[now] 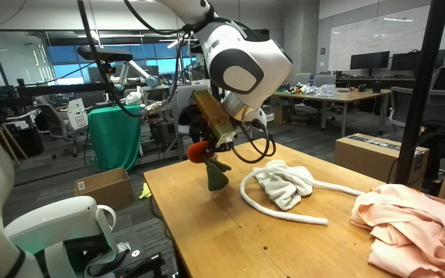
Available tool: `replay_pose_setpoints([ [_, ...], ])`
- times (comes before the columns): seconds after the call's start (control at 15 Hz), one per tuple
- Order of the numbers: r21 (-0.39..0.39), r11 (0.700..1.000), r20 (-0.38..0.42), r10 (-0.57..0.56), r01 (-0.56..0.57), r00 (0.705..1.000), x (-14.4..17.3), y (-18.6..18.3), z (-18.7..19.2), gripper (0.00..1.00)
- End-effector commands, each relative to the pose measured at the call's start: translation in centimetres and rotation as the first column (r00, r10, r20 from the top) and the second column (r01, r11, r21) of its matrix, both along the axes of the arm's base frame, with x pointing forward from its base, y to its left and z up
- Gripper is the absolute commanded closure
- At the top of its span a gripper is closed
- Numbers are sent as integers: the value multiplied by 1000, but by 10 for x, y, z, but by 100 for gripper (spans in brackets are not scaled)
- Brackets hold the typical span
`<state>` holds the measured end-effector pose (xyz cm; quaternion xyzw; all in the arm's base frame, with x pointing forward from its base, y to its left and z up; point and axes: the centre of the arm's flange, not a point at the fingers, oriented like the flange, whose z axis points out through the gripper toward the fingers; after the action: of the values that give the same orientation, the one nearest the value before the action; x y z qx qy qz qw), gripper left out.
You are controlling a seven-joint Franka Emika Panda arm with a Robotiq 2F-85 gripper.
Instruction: Separate the clothes, rope and plush toy on the table
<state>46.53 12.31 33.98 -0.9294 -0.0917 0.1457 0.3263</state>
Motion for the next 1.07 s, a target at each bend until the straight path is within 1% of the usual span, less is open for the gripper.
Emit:
replay_pose_setpoints([
  [0.0, -44, 992, 5, 121, -121, 993, 17, 27, 9, 84],
  [0.2, -88, 972, 12, 221, -219, 975, 21, 54, 14, 84],
  [0.4, -118, 940, 15, 324, -320, 946, 24, 83, 18, 84],
  [0.67, -128, 899, 17, 424, -419, 905, 28, 114, 19, 84],
  [1.0, -115, 858, 1, 505, -501, 863, 35, 143, 12, 84],
])
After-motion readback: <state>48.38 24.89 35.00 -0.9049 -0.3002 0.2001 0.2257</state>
